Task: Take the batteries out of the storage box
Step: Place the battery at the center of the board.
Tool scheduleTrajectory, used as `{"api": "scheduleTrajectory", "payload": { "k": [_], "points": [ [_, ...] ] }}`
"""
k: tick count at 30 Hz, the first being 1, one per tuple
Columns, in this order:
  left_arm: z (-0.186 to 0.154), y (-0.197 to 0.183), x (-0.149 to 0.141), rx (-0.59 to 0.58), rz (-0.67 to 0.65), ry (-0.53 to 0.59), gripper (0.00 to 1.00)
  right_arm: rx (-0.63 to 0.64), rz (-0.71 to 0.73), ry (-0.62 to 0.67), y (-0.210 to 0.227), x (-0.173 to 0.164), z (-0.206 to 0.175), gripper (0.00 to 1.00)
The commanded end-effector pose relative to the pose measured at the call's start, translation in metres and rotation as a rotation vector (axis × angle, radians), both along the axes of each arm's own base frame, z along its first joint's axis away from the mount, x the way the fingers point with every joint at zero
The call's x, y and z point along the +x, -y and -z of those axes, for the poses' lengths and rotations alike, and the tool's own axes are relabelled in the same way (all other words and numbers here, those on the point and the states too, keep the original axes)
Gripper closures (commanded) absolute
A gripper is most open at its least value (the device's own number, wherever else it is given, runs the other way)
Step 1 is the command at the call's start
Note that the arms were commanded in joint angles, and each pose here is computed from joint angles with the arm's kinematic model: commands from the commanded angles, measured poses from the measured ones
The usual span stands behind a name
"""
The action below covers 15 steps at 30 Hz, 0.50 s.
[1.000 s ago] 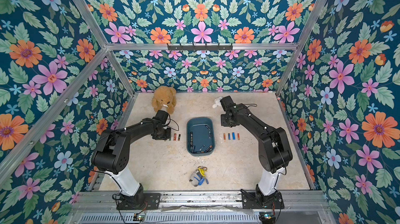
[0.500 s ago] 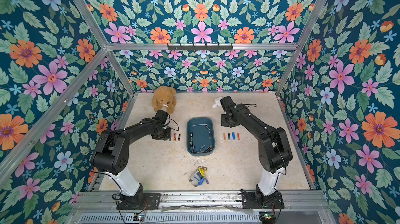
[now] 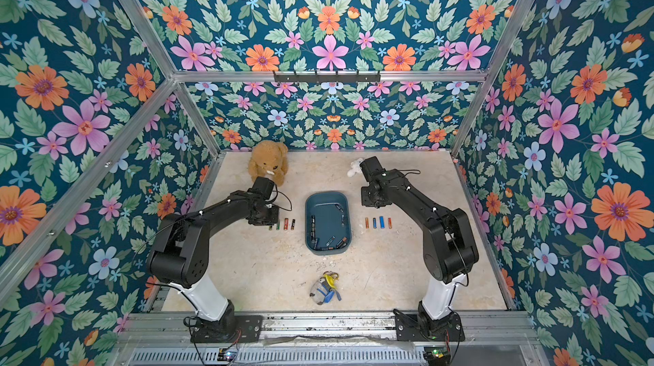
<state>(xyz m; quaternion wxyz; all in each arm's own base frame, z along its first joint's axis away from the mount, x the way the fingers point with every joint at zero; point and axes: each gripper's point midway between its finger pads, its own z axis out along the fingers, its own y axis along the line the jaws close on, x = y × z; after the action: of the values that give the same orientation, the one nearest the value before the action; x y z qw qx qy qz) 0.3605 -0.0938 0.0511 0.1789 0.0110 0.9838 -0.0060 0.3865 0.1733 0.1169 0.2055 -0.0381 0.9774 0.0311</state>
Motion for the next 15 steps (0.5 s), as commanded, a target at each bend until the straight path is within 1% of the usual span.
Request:
{"api": "scheduleTrajectory", "payload": {
  "k": [1,4,7,11,15],
  "points": [
    [-0.019,0.003,0.004,-0.023,0.001,0.029,0.77,-0.024,0.023,0.01,-0.007,0.0,-0.007,0.73],
    [-0.032,0.006,0.007,-0.042,-0.004,0.051,0.77,-0.043,0.018,0.027,-0.024,-0.001,-0.018,0.72],
    [-0.037,0.008,0.007,-0.06,-0.009,0.059,0.76,-0.026,0.012,0.032,-0.048,-0.004,-0.027,0.72],
    [-0.038,0.012,0.002,-0.092,-0.013,0.06,0.76,-0.044,0.012,0.012,-0.079,-0.009,-0.019,0.72],
    [-0.037,0.01,-0.006,-0.097,-0.022,0.065,0.76,-0.063,-0.005,-0.021,-0.107,-0.012,-0.002,0.72]
  ]
}}
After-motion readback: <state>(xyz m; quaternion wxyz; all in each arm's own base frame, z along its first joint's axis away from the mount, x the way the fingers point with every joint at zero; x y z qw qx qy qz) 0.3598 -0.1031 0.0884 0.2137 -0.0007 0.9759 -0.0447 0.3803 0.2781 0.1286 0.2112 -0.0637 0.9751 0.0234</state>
